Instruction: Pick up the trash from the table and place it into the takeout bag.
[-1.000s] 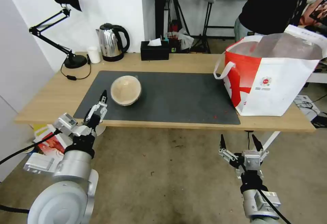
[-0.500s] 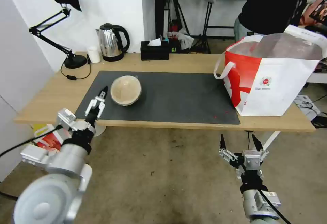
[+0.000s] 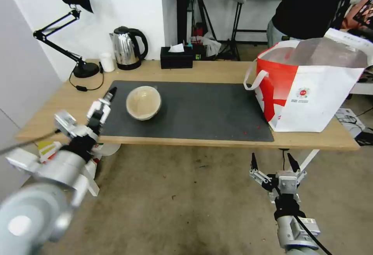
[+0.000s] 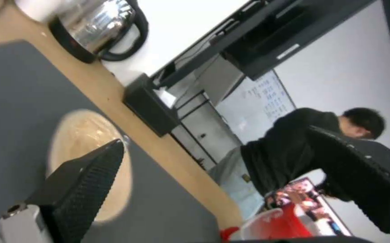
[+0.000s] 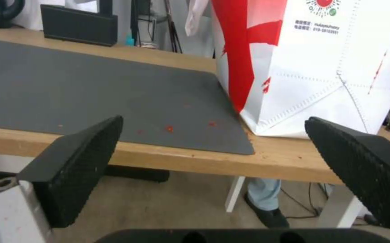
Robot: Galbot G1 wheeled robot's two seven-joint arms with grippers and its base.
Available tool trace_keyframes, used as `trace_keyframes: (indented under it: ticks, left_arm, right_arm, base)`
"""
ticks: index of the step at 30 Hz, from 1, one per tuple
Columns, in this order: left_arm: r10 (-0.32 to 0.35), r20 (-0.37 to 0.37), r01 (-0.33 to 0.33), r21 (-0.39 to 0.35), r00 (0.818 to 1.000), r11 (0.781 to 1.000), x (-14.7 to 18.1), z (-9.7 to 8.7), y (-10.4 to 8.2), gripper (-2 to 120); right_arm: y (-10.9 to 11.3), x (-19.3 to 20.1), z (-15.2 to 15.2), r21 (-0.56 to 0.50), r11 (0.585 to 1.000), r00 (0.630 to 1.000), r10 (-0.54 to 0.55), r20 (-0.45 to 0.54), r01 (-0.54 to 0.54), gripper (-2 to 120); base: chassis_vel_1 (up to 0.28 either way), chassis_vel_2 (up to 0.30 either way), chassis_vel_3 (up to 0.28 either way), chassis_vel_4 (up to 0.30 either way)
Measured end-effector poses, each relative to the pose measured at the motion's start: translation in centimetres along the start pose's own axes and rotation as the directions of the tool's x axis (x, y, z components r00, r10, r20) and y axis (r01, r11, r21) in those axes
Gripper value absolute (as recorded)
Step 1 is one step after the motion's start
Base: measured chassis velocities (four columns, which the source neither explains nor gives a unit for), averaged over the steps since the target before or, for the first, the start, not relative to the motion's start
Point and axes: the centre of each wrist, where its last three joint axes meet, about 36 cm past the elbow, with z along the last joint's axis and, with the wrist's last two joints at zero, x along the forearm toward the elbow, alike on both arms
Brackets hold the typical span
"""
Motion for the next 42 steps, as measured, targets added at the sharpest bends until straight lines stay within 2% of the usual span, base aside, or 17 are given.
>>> trace_keyframes:
  ticks: [3,7,18,33,42]
  left_arm:
    - [-0.030,0.001,0.030,-0.014,1.000,0.999,-0.3,-0.4,0.3,100]
    - [-0.115,0.004,0.115,-0.043,0.993,0.992,-0.5,-0.9,0.8,100]
    - [-0.223,0.002,0.223,-0.026,0.975,0.975,-1.4,-1.3,1.7,100]
    - [-0.279,-0.068,0.280,0.002,0.958,0.960,-3.1,-0.4,2.7,100]
    - [-0.295,-0.087,0.295,-0.008,0.952,0.955,-4.1,-0.2,2.9,100]
  right_arm:
    - [0.0,0.0,0.0,0.000,1.000,1.000,0.000,0.000,0.000,100]
    - [0.0,0.0,0.0,0.000,1.000,1.000,0.000,0.000,0.000,100]
    - [0.0,0.0,0.0,0.000,1.000,1.000,0.000,0.000,0.000,100]
    - [0.0,0.0,0.0,0.000,1.000,1.000,0.000,0.000,0.000,100]
    - [0.0,0.0,0.0,0.000,1.000,1.000,0.000,0.000,0.000,100]
  base:
    - [0.000,0.000,0.000,0.000]
    - [0.000,0.000,0.000,0.000]
    - [0.000,0.000,0.000,0.000]
    - [0.000,0.000,0.000,0.000]
    - [0.000,0.000,0.000,0.000]
